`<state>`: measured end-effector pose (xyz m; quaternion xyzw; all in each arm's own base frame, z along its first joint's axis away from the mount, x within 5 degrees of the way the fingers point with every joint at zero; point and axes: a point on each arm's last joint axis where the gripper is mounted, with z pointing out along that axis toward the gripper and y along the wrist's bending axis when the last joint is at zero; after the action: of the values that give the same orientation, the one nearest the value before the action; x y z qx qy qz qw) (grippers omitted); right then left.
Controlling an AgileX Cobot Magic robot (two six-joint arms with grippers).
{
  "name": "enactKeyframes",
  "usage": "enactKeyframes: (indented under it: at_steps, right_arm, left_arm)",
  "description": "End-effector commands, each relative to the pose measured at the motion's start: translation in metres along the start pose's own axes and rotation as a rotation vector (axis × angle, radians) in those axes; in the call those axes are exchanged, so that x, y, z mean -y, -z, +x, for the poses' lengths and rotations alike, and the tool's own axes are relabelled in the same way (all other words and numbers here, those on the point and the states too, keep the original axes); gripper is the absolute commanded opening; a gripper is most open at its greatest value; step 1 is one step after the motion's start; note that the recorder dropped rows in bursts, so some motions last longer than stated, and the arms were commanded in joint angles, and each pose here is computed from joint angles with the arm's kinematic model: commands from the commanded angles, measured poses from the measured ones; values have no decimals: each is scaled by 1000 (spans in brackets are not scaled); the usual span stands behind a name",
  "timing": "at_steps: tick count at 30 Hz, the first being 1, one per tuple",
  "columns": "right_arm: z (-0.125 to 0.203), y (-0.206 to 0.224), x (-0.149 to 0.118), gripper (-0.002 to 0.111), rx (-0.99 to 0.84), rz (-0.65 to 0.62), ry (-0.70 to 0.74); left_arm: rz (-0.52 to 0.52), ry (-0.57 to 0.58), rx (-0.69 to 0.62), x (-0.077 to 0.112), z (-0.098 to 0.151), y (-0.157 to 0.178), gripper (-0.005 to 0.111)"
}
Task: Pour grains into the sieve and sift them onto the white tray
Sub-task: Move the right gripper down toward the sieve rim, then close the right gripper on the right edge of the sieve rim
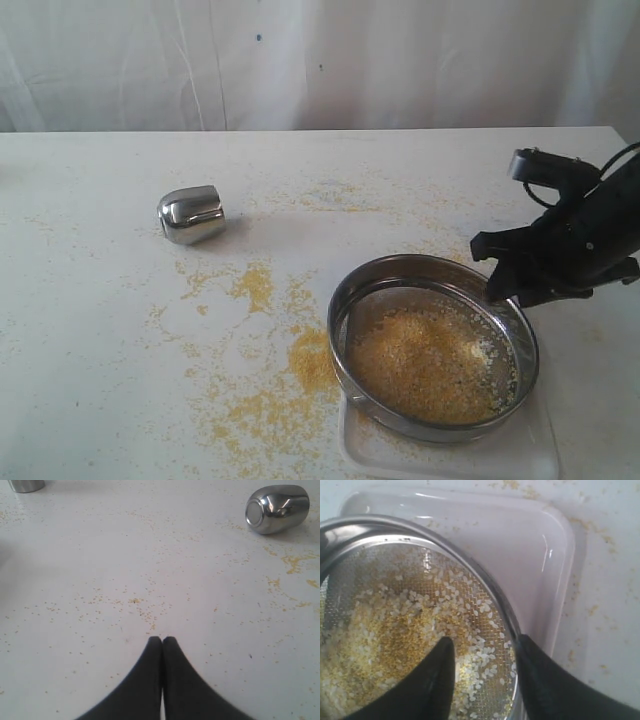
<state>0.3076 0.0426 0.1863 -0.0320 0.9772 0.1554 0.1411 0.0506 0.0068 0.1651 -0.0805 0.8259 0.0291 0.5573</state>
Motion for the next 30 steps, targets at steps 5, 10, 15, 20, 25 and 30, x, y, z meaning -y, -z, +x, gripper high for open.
enactKeyframes:
  at_steps: [5, 10, 15, 20, 25, 30]
  right_arm:
    - [-3, -16, 8, 48, -13, 35, 19]
    - [-2, -24, 11, 47, -35, 37, 11]
    - [0, -33, 13, 40, -71, 34, 3]
    - [4, -44, 16, 33, -123, 29, -8]
    - [4, -42, 15, 12, -117, 29, -5]
    - [1, -34, 14, 0, -82, 37, 9]
  left_arm:
    - [3, 7, 3, 0, 1, 0, 0]
    - [3, 7, 3, 0, 1, 0, 0]
    - [3, 7, 3, 0, 1, 0, 0]
    - [3, 7, 3, 0, 1, 0, 0]
    - [3, 7, 3, 0, 1, 0, 0]
    - [3, 7, 3, 0, 1, 0, 0]
